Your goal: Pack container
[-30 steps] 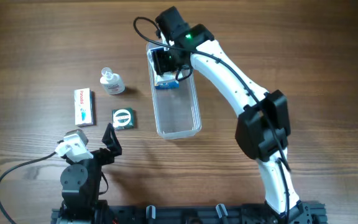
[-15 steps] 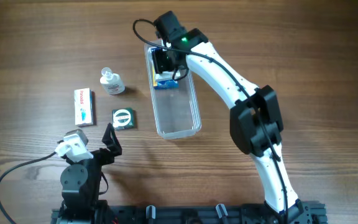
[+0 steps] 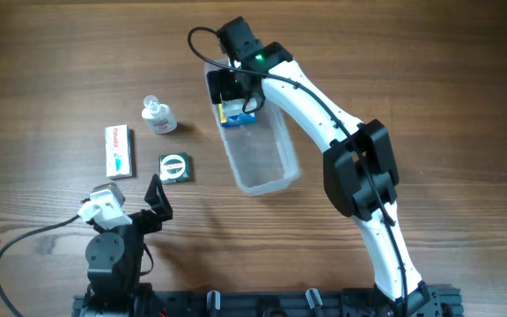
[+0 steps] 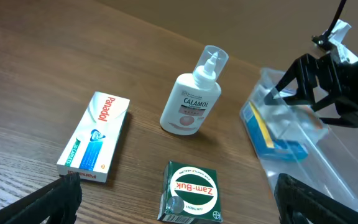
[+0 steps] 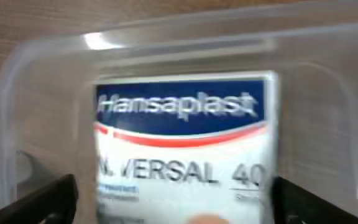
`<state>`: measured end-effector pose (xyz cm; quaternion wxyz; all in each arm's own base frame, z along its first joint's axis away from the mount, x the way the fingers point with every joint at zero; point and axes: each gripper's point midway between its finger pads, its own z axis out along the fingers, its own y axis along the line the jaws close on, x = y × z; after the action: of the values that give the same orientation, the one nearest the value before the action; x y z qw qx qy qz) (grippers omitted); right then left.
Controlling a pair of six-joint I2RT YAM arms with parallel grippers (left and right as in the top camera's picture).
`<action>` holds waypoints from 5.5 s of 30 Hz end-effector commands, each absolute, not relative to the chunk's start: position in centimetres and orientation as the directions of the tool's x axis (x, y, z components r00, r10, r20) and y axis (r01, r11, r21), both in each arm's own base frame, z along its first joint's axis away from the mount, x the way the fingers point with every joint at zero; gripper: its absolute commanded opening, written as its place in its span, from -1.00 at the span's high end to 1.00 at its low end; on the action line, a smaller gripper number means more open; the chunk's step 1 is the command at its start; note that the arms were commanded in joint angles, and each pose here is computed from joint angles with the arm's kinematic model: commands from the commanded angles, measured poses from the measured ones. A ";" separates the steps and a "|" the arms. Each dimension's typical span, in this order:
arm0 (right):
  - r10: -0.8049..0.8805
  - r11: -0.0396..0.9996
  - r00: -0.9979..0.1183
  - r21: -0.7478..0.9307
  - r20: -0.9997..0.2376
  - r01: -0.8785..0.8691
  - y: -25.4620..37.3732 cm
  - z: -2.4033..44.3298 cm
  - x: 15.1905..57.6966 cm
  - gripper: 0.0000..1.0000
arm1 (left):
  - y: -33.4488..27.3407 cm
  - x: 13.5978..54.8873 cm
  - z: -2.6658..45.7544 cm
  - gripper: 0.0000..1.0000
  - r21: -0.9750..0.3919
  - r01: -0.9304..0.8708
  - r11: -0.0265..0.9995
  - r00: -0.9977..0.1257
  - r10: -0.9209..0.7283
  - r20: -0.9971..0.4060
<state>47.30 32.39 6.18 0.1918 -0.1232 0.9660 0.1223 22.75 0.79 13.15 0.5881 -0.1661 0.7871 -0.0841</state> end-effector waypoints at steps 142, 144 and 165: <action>-0.023 0.999 -0.182 -0.031 -0.983 0.042 -0.9 15.6 23.5 -1.00 | 0.9 22.8 13.2 -1.00 -0.311 -0.158 0.937 -0.250 -0.343 -0.905; -0.023 0.999 -0.182 -0.031 -0.983 0.042 -0.9 15.6 23.5 -1.00 | 0.9 22.8 13.2 -0.99 -0.311 -0.158 0.937 -0.250 -0.343 -0.905; -0.023 0.999 -0.182 -0.031 -0.983 0.042 -0.9 15.6 23.5 -1.00 | 0.9 22.8 13.2 -0.99 -0.311 -0.158 0.937 -0.250 -0.342 -0.906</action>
<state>23.53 -0.46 15.31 0.6332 -0.0083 0.7737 -0.0207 22.75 0.79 13.10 0.5876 -0.1661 0.7874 -0.0839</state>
